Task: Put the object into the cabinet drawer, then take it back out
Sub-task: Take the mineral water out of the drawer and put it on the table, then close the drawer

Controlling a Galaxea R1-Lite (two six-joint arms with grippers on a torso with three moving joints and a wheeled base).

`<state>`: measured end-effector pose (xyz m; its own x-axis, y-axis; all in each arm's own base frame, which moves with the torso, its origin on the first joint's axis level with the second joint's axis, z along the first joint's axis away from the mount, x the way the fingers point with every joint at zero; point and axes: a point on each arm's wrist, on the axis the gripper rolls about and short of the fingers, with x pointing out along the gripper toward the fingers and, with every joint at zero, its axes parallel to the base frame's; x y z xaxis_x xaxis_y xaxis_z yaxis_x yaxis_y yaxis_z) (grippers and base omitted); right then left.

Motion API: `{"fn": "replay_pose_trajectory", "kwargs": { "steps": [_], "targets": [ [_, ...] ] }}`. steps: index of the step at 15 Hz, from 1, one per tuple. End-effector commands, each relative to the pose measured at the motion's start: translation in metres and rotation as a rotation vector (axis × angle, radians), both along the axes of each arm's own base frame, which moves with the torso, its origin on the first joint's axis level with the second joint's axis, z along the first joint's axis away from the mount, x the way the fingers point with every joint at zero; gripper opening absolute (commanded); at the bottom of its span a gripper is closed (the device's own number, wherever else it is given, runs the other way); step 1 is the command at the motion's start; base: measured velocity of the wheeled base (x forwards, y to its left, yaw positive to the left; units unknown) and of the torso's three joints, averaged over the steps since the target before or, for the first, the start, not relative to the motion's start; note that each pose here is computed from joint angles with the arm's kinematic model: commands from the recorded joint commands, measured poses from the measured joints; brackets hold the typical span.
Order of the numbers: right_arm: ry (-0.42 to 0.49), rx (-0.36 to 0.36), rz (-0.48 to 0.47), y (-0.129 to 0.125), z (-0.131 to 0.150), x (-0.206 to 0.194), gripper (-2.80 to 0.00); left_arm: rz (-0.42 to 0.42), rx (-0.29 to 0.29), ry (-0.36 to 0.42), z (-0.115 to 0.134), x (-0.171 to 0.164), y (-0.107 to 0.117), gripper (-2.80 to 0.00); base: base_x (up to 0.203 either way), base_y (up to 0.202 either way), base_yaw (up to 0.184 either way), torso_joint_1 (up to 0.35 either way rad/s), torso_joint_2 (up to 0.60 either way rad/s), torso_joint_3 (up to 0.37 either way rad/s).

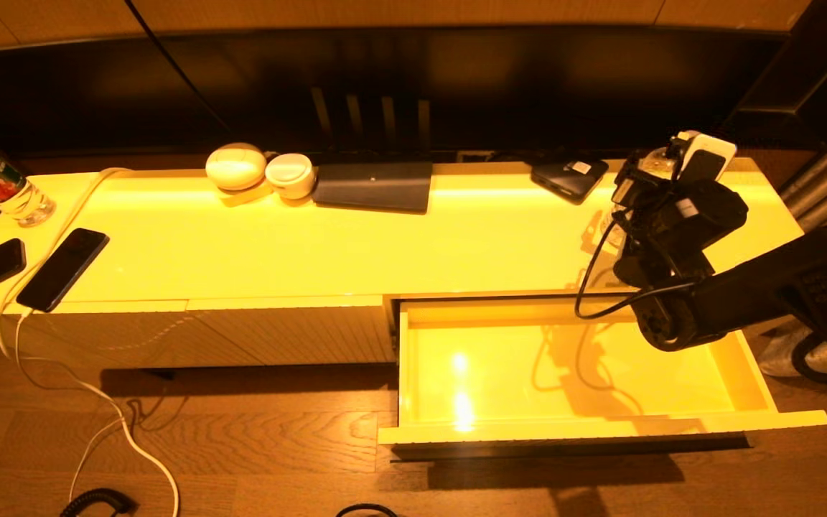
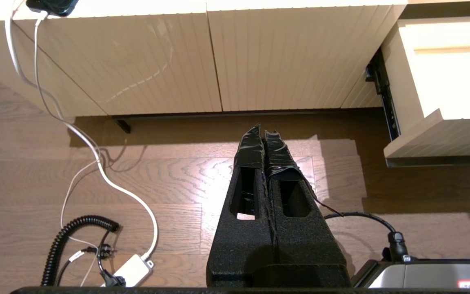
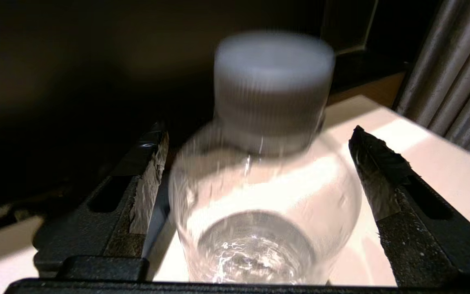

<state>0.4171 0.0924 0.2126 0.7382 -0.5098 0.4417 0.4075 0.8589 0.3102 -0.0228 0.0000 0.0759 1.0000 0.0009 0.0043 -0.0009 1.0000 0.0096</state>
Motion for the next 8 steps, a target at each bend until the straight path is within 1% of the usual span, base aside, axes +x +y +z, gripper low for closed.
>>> {"fn": "replay_pose_trajectory", "kwargs": {
  "steps": [1,3,6,8],
  "targets": [
    [-0.075,0.013,-0.006,-0.006,0.043,-0.027,0.00,-0.001,0.000,0.001,0.000,0.000,0.000,-2.80,0.000,0.000,0.000,0.000,0.00,0.000],
    [-0.046,-0.006,-0.004,-0.011,0.064,-0.045,0.00,0.001,0.000,0.003,-0.001,0.000,0.000,-2.80,0.000,0.000,0.000,0.000,0.00,0.000],
    [-0.009,-0.036,0.016,-0.019,0.109,-0.076,0.00,0.000,0.000,0.001,0.000,0.000,0.000,-2.80,0.000,0.000,0.000,0.000,0.00,0.000],
    [0.028,-0.052,0.023,-0.024,0.128,-0.098,0.00,0.001,0.000,0.001,0.000,0.000,0.000,-2.80,0.000,0.000,0.000,0.000,0.00,0.000]
  ]
}}
